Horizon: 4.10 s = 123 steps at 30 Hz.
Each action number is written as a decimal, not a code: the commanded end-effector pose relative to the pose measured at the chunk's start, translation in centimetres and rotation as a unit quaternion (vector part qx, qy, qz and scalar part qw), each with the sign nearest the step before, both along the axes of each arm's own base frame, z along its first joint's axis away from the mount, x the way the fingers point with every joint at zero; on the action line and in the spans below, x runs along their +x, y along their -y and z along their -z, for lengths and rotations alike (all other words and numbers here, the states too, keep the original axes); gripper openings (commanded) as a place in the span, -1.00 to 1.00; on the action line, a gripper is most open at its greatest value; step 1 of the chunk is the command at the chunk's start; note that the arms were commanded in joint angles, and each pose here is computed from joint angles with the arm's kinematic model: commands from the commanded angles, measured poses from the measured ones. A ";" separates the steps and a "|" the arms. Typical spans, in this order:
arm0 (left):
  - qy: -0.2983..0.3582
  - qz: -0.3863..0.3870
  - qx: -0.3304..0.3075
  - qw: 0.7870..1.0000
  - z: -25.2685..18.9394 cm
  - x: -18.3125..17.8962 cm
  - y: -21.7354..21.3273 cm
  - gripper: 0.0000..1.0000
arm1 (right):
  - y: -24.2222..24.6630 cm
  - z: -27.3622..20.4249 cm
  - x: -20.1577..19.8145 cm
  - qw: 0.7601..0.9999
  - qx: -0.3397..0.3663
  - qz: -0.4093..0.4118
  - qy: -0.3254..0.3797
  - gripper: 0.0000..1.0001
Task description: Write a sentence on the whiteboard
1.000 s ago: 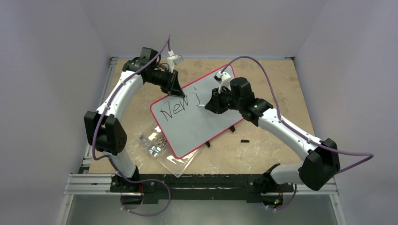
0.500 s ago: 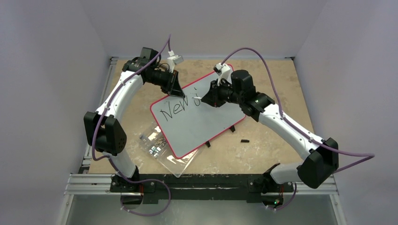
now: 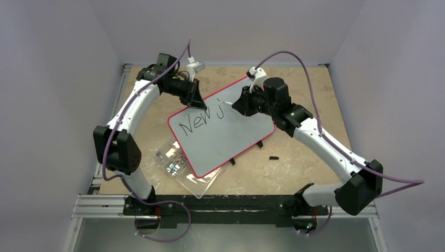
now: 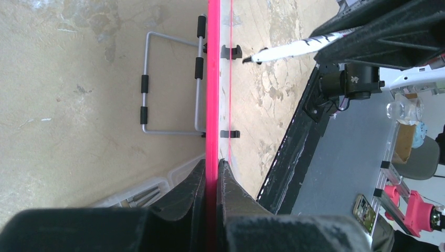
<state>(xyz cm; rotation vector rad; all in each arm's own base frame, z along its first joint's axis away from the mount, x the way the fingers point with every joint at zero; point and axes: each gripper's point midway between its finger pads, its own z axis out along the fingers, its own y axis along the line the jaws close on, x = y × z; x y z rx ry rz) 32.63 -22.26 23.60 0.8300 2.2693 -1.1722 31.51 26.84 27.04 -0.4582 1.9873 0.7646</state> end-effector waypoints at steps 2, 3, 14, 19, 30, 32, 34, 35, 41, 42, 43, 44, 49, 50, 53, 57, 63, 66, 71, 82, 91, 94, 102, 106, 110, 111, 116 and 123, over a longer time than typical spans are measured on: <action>0.049 0.008 0.008 0.999 -1.3 -0.3 -0.3 -1.00 | 0.7 -1.2 1.7 0.999 0.000 0.032 0.023 -1.00; 0.049 0.008 0.008 0.999 -1.2 -0.2 -0.3 -1.00 | 0.6 -1.1 1.8 0.999 -0.001 0.032 0.023 -1.00; 0.048 0.009 0.005 0.999 -1.4 -0.4 -0.2 -1.00 | 0.1 0.4 1.9 1.000 -0.005 0.018 0.011 -1.00; 0.048 0.009 0.004 0.999 -1.4 -0.3 -0.1 -1.00 | 0.4 2.3 0.9 1.000 -0.020 0.007 -0.001 -1.00; 0.049 0.009 0.003 0.999 -1.5 -0.2 -0.1 -1.00 | 1.8 3.7 0.8 0.999 -0.038 0.037 -0.008 -1.00; 0.049 0.009 0.003 0.999 -1.5 -0.2 -0.1 -1.00 | 2.1 3.2 1.2 0.998 -0.040 0.049 -0.003 -1.00; 0.050 0.009 0.003 0.999 -1.5 -0.3 -0.1 -1.00 | 2.1 2.6 1.6 0.998 -0.038 0.055 0.003 -1.00; 0.049 0.010 0.002 0.999 -1.5 -0.3 -0.1 -1.00 | 2.1 2.3 1.8 0.998 -0.038 0.057 0.006 -1.00; 0.050 0.010 0.002 0.999 -1.6 -0.3 -0.1 -1.00 | 1.9 1.0 2.8 0.997 -0.037 0.066 0.016 -1.00; 0.051 0.010 0.002 0.999 -1.6 -0.3 -0.1 -1.00 | 1.9 0.8 3.0 0.997 -0.036 0.068 0.018 -1.00; 0.050 0.010 0.002 0.999 -1.6 -0.4 -0.1 -1.00 | 1.8 0.6 3.0 0.997 -0.035 0.067 0.019 -1.00; 0.050 0.010 0.002 0.999 -1.6 -0.4 -0.1 -1.00 | 1.8 0.5 3.1 0.997 -0.034 0.066 0.020 -1.00; 0.050 0.010 -0.001 0.999 -1.7 -0.3 -0.1 -1.00 | 1.0 -0.2 3.1 0.998 -0.025 0.051 0.022 -1.00; 0.050 0.010 -0.001 0.999 -1.7 -0.3 -0.1 -1.00 | 0.8 -0.3 3.0 0.999 -0.021 0.043 0.021 -1.00; 0.049 0.010 -0.001 0.999 -1.7 -0.3 0.0 -1.00 | 0.0 -0.6 2.4 1.000 -0.006 0.018 0.022 -1.00; 0.051 0.010 -0.003 0.999 -1.8 -0.4 0.0 -1.00 | -0.4 -0.3 2.0 1.000 -0.001 0.003 0.017 -1.00; 0.052 0.011 -0.005 0.999 -2.0 -0.4 0.0 -1.00 | -0.6 0.5 1.6 1.000 -0.001 -0.006 0.010 -1.00; 0.053 0.011 -0.005 0.999 -2.0 -0.4 0.0 -1.00 | -0.4 0.8 1.6 1.000 -0.006 0.000 0.007 -1.00; 0.054 0.010 -0.004 0.998 -2.1 -0.4 0.0 -1.00 | 0.4 1.2 1.7 1.000 -0.018 0.016 0.007 -1.00; 0.055 0.010 -0.006 0.998 -2.2 -0.5 0.0 -1.00 | 0.5 0.9 1.4 1.000 -0.015 0.015 0.007 -1.00; 0.057 0.008 -0.005 0.998 -2.3 -0.4 0.0 -1.00 | 0.8 -2.9 0.3 0.999 0.017 0.010 0.037 -1.00; 0.057 0.008 -0.005 0.998 -2.3 -0.4 0.0 -1.00 | 1.0 -4.2 0.2 0.998 0.030 0.017 0.050 -1.00; 0.055 0.004 -0.002 0.998 -2.3 -0.3 -0.1 -1.00 | 1.6 -5.6 1.6 0.996 0.035 0.053 0.070 -1.00; 0.054 0.005 -0.004 0.999 -2.4 -0.3 0.0 -1.00 | 1.6 -5.6 2.6 0.995 0.036 0.065 0.070 -1.00; 0.055 0.005 -0.003 0.998 -2.4 -0.4 -0.1 -1.00 | 1.4 -5.4 3.3 0.995 0.037 0.068 0.067 -1.00; 0.055 0.005 -0.003 0.998 -2.4 -0.4 -0.1 -1.00 | 1.4 -5.3 3.4 0.995 0.037 0.068 0.066 -1.00; 0.056 0.006 -0.003 0.998 -2.4 -0.4 -0.1 -1.00 | 1.2 -4.5 3.8 0.995 0.038 0.073 0.057 -1.00; 0.056 0.006 -0.004 0.998 -2.4 -0.4 -0.1 -1.00 | 1.4 -2.7 3.5 0.996 0.030 0.070 0.041 -1.00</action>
